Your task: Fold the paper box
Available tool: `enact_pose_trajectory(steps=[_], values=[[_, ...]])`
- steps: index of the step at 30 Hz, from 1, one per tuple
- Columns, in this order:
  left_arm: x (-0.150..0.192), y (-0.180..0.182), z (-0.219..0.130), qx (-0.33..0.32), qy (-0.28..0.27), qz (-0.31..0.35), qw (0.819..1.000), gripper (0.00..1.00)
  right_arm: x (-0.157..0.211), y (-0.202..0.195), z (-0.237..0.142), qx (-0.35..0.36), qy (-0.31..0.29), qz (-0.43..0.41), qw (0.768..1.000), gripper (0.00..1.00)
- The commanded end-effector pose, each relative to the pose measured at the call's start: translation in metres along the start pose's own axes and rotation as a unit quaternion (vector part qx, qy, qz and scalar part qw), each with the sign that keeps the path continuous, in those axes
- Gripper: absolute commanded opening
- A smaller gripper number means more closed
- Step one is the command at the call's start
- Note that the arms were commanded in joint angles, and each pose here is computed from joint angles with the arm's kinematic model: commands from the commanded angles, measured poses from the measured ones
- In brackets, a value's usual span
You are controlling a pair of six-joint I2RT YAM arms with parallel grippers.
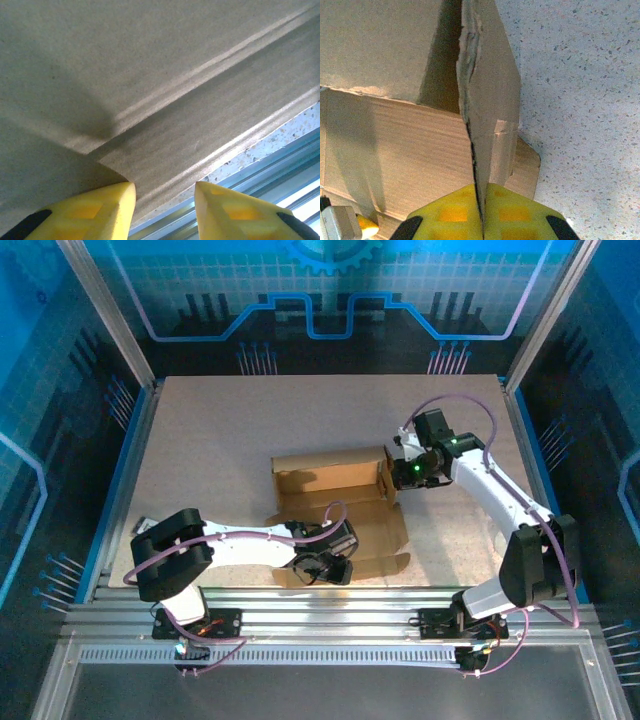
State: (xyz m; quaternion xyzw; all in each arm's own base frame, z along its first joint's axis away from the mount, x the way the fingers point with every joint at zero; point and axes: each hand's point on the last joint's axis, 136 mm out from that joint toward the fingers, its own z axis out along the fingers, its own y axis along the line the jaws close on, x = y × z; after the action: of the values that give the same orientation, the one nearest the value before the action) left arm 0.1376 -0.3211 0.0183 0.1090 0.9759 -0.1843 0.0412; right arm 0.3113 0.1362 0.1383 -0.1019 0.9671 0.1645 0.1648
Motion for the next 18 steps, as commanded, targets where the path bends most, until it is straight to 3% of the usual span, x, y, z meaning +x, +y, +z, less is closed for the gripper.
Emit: enact_pose_trajectory(steps=[1, 9, 18], values=[[0.006, 0.019, 0.016, -0.033, 0.012, -0.016, 0.999, 0.39, 0.011, 0.011, 0.007, -0.016, 0.011, 0.01, 1.0, 0.0], [0.002, 0.014, 0.014, -0.012, 0.004, -0.04, 0.999, 0.39, 0.015, 0.013, 0.02, -0.007, -0.007, 0.003, 1.0, 0.0], [-0.024, -0.004, -0.013, 0.048, -0.031, -0.067, 0.996, 0.38, 0.01, 0.004, 0.033, 0.038, -0.029, -0.024, 0.999, 0.0]])
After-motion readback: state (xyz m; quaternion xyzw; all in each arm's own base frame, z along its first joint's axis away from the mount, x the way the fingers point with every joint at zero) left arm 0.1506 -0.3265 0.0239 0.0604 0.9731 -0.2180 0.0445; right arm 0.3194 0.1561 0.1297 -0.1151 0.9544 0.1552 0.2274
